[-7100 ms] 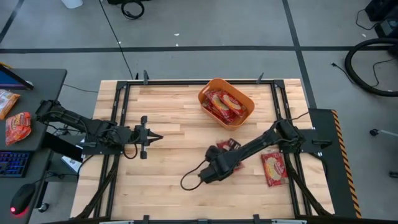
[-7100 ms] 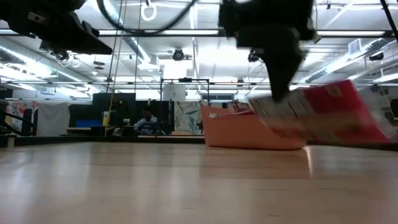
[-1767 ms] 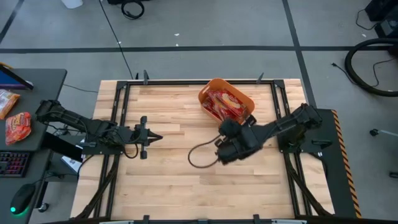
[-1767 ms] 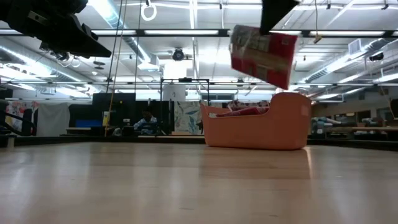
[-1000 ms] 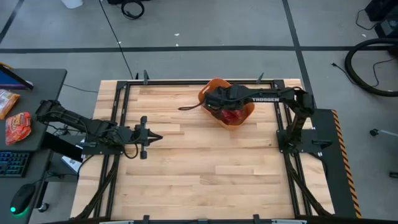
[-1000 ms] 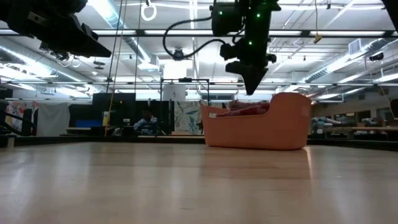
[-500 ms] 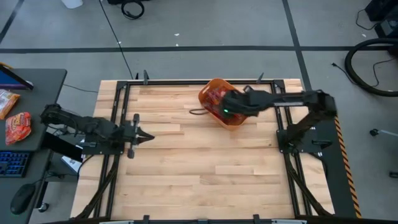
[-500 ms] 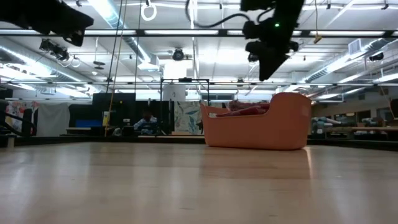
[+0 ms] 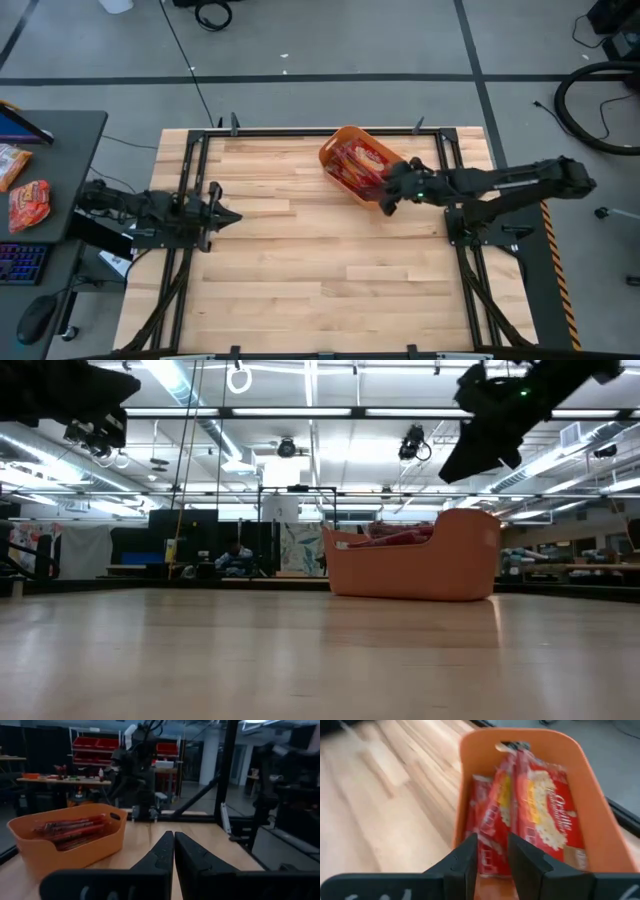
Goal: Sort popcorn bags into baskets
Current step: Return to Home Position
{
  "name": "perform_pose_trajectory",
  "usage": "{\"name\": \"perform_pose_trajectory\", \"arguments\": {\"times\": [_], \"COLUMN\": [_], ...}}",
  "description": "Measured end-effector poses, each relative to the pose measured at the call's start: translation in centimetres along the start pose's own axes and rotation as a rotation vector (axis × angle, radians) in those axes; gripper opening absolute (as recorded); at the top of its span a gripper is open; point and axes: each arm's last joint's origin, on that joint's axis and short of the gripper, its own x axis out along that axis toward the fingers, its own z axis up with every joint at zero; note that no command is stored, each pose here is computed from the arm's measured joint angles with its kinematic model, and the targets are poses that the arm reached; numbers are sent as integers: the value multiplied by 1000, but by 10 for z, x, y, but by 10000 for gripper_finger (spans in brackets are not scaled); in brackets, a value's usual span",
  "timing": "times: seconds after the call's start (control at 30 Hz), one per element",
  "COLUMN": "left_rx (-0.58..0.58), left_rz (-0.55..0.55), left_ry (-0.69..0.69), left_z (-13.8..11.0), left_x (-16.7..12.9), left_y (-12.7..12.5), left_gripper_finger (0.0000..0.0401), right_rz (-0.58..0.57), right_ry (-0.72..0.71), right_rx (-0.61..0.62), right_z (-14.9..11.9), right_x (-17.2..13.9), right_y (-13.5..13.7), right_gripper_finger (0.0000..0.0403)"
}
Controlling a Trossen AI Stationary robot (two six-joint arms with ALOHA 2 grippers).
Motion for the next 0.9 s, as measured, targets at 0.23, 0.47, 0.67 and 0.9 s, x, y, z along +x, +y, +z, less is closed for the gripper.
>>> {"name": "perform_pose_trajectory", "arguments": {"times": [0.23,0.47,0.67,0.9], "left_rx": [-8,-20,-35,-67], "left_rz": [7,12,4,-12], "left_ry": [-31,-12,-20,-66], "left_z": [2,0,-8,-27], "left_x": [-5,-5,-3,1], "left_y": [3,4,3,3], "left_gripper_finger": [18,18,18,18], "right_rz": [110,264,386,446], "right_ry": [-142,-297,-413,-502], "right_rx": [80,144,146,165], "right_z": [-23,-47,-62,-80], "right_x": [-15,-17,-16,-15], "right_y": [-20,-30,-35,-42], "right_gripper_finger": [109,109,109,109]}}
